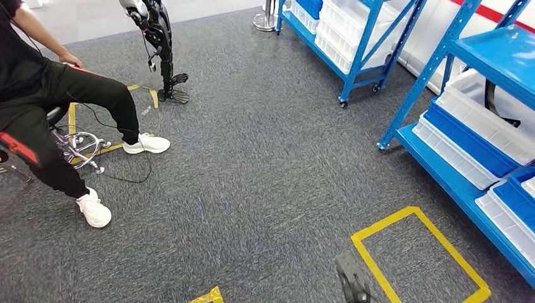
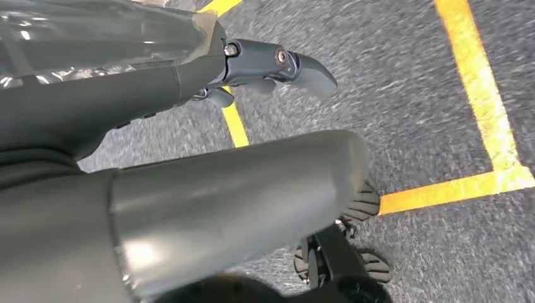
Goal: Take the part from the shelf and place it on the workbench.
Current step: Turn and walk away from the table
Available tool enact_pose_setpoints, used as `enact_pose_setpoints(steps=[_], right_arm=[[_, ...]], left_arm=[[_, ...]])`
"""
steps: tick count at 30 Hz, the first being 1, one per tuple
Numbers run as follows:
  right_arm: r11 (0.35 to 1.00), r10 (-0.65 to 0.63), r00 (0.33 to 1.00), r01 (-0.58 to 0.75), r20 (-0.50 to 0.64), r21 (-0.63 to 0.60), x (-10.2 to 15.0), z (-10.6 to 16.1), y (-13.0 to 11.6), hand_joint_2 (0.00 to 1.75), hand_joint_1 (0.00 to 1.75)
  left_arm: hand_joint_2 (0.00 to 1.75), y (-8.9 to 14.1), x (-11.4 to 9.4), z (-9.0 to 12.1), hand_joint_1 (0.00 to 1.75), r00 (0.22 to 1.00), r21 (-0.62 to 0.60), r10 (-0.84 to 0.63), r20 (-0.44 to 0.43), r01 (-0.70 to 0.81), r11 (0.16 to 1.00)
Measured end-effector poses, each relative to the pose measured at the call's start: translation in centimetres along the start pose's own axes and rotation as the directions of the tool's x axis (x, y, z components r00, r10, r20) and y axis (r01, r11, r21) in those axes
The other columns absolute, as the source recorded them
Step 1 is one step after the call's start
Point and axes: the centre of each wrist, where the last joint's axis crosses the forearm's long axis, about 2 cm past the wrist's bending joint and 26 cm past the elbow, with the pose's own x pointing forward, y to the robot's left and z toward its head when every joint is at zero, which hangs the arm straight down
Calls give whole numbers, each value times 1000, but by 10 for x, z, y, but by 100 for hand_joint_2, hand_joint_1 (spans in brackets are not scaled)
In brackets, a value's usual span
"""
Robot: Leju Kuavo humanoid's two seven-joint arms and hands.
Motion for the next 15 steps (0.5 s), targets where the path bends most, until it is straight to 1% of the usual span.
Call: enact_pose_setpoints(steps=[3, 6, 9, 12, 15], right_arm=[[1000, 16, 999, -16, -36, 6, -6, 1, 2, 0, 0], [1000, 22, 997, -21, -72, 13, -12, 2, 4, 0, 0], [1000, 16, 995, -14, -99, 22, -18, 3, 4, 0, 0], [1000, 12, 994, -10, -106, 25, -19, 3, 5, 0, 0], [1000, 13, 993, -10, -117, 25, -22, 4, 4, 0, 0]], left_arm=[[0, 23, 1, 2, 0, 1000, 22, -7, -7, 7, 1000], [0, 35, 2, 4, 0, 1000, 53, -24, -12, 25, 998], [0, 37, 4, 3, 0, 999, 71, -44, -15, 45, 996], [0, 37, 6, 2, 0, 999, 77, -52, -15, 53, 996], [0, 36, 11, 0, 0, 999, 76, -54, -5, 55, 996]])
